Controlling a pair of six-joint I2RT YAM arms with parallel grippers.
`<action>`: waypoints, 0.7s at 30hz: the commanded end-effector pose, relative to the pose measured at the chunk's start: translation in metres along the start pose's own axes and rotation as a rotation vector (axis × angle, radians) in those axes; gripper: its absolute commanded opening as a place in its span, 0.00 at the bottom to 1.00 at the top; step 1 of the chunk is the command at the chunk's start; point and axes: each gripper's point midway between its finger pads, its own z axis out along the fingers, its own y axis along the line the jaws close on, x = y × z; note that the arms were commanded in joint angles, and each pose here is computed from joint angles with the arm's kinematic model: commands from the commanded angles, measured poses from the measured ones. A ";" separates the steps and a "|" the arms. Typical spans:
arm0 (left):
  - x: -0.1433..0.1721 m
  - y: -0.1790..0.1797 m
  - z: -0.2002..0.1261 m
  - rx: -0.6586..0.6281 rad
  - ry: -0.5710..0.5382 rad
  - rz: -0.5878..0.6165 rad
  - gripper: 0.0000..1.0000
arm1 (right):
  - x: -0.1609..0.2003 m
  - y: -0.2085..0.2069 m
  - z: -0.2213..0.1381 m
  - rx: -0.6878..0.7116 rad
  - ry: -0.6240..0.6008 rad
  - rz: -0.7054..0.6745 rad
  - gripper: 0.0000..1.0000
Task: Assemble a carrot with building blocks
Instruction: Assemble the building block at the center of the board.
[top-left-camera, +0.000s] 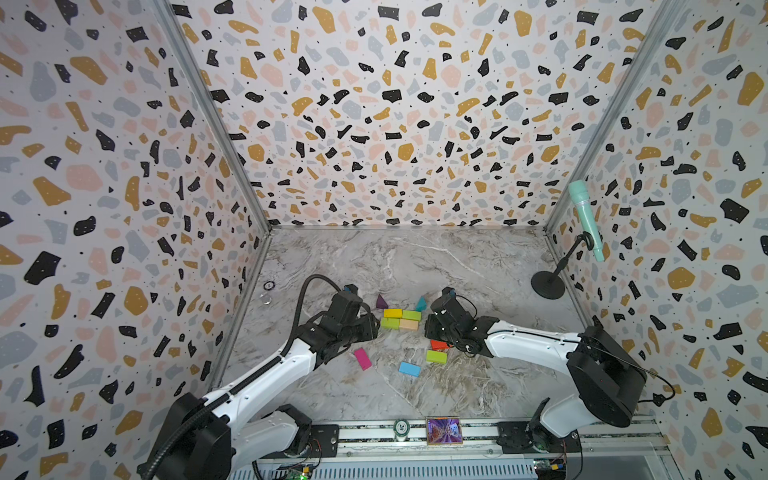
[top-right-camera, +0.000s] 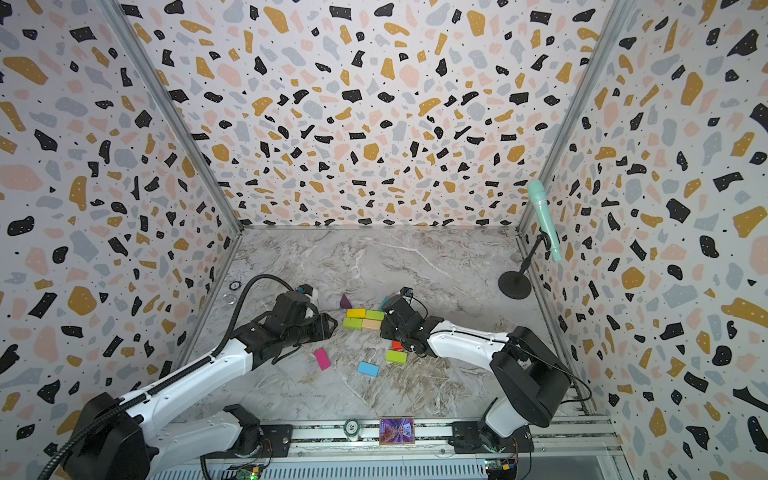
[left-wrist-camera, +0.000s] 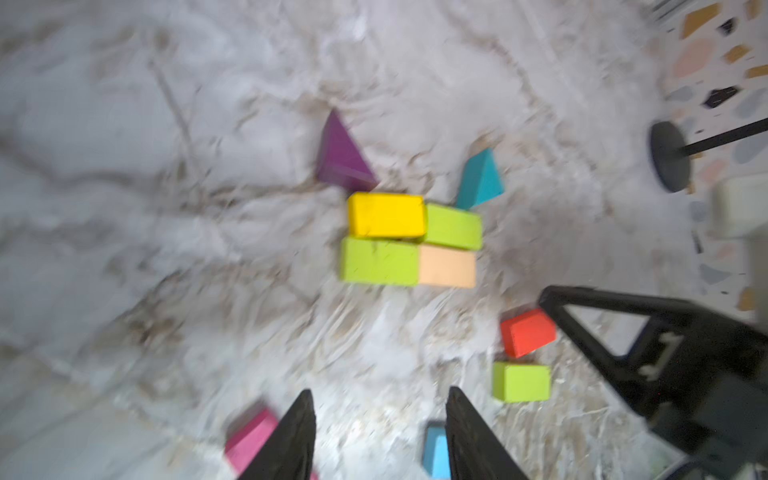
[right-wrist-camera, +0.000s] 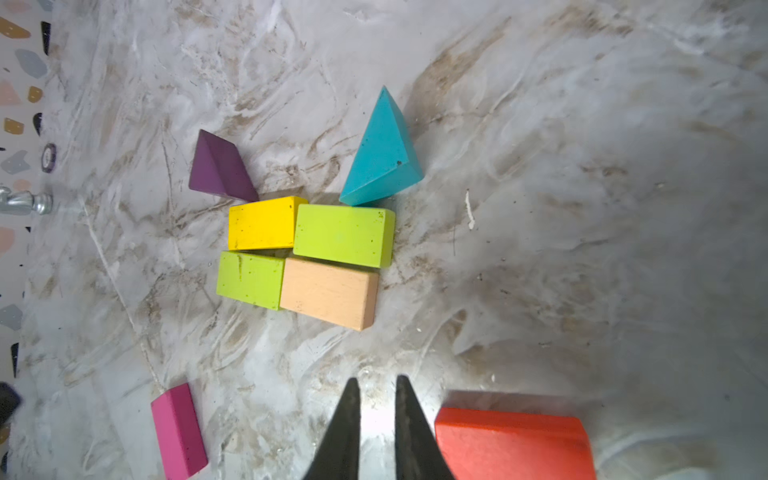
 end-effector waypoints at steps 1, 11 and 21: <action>0.055 0.048 -0.004 -0.153 0.125 -0.092 0.52 | 0.000 0.009 -0.009 -0.060 -0.010 -0.023 0.24; 0.092 0.080 0.003 -0.197 0.136 -0.190 0.40 | 0.015 0.007 -0.002 -0.095 0.041 -0.048 0.21; 0.079 0.060 0.026 -0.146 0.179 -0.094 0.30 | 0.013 0.001 0.005 -0.092 0.056 -0.002 0.19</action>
